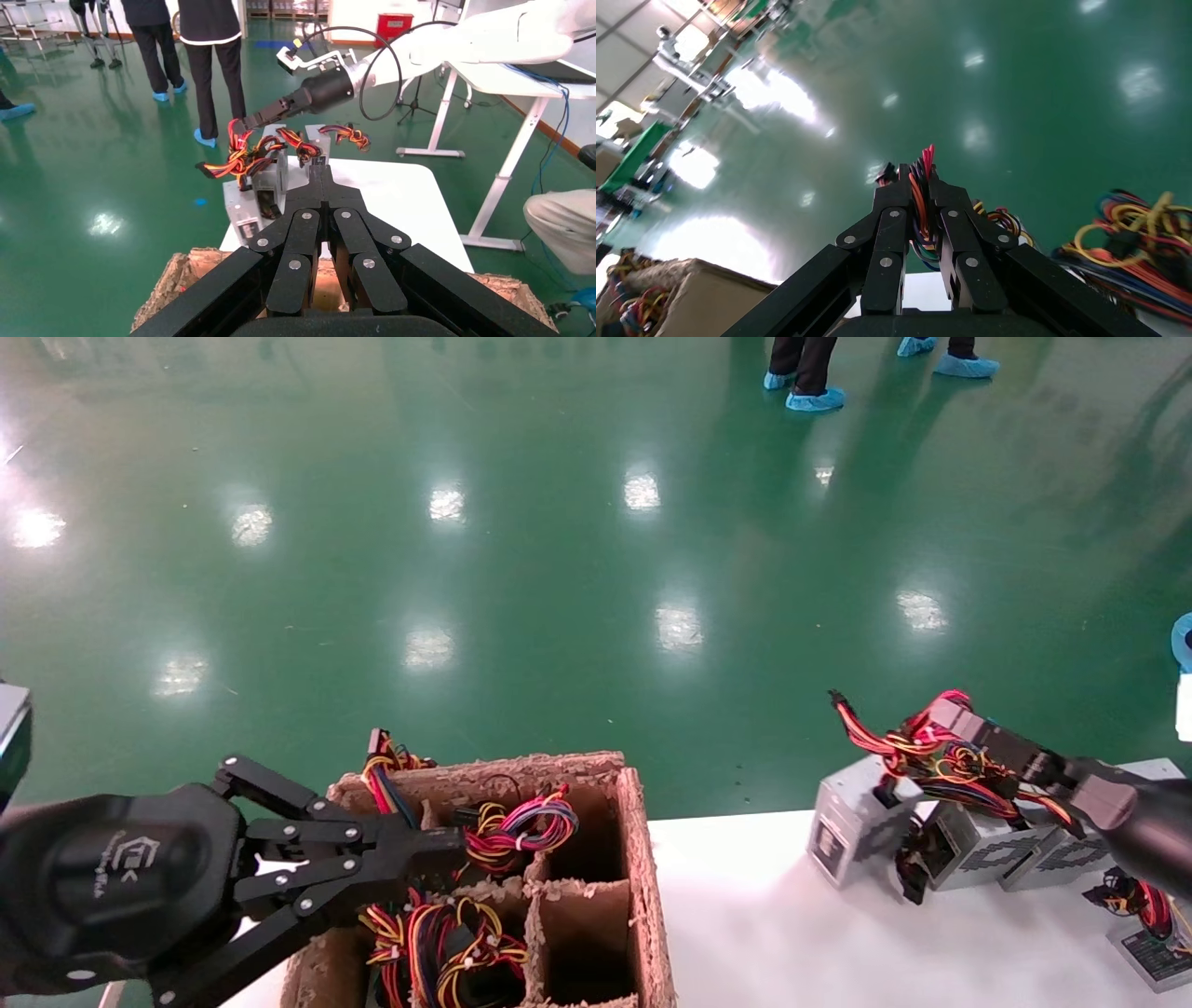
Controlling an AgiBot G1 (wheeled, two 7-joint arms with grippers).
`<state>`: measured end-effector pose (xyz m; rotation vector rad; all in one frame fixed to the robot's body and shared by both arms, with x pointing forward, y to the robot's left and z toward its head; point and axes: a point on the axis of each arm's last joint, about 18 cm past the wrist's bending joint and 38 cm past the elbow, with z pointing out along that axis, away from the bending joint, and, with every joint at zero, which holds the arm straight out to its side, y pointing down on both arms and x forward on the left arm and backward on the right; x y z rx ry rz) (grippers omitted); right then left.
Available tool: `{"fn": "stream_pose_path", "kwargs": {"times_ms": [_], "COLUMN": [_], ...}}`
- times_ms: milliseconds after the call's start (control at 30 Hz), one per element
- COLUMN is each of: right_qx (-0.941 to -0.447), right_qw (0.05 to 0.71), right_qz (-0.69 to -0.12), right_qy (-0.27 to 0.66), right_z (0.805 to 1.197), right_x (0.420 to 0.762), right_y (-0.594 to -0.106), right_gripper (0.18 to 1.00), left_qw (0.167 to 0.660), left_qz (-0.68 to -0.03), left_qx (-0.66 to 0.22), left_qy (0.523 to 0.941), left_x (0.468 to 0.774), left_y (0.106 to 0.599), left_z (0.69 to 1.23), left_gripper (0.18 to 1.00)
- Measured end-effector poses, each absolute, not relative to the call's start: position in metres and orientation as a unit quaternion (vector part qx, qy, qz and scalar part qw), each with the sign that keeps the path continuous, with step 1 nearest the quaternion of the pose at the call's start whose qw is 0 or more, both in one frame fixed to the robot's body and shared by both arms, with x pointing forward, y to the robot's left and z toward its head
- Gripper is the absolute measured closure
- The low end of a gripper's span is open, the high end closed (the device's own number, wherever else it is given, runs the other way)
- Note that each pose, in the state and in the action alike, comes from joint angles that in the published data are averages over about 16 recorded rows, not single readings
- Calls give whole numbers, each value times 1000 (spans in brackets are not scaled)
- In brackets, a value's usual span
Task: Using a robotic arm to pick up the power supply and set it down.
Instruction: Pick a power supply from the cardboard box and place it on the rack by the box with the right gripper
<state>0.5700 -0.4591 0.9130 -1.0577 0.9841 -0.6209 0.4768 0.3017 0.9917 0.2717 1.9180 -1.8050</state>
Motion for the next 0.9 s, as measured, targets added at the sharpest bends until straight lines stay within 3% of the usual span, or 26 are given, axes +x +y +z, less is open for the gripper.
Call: {"fn": "stream_pose_path", "kwargs": {"times_ms": [500, 900], "right_qx": [-431, -424], "right_qw": [695, 691], "right_qz": [-299, -289], "right_qy": [492, 510], "right_z": [897, 878], "right_x": [554, 543], "right_y": [-468, -465], "right_gripper": [969, 969], "left_qw": [244, 244], "left_qz": [-661, -661], "left_qx": [100, 100], "left_qy": [702, 702], "left_x": [477, 477], "left_y": [302, 302], "left_z": [992, 992], "left_gripper": [993, 993]}}
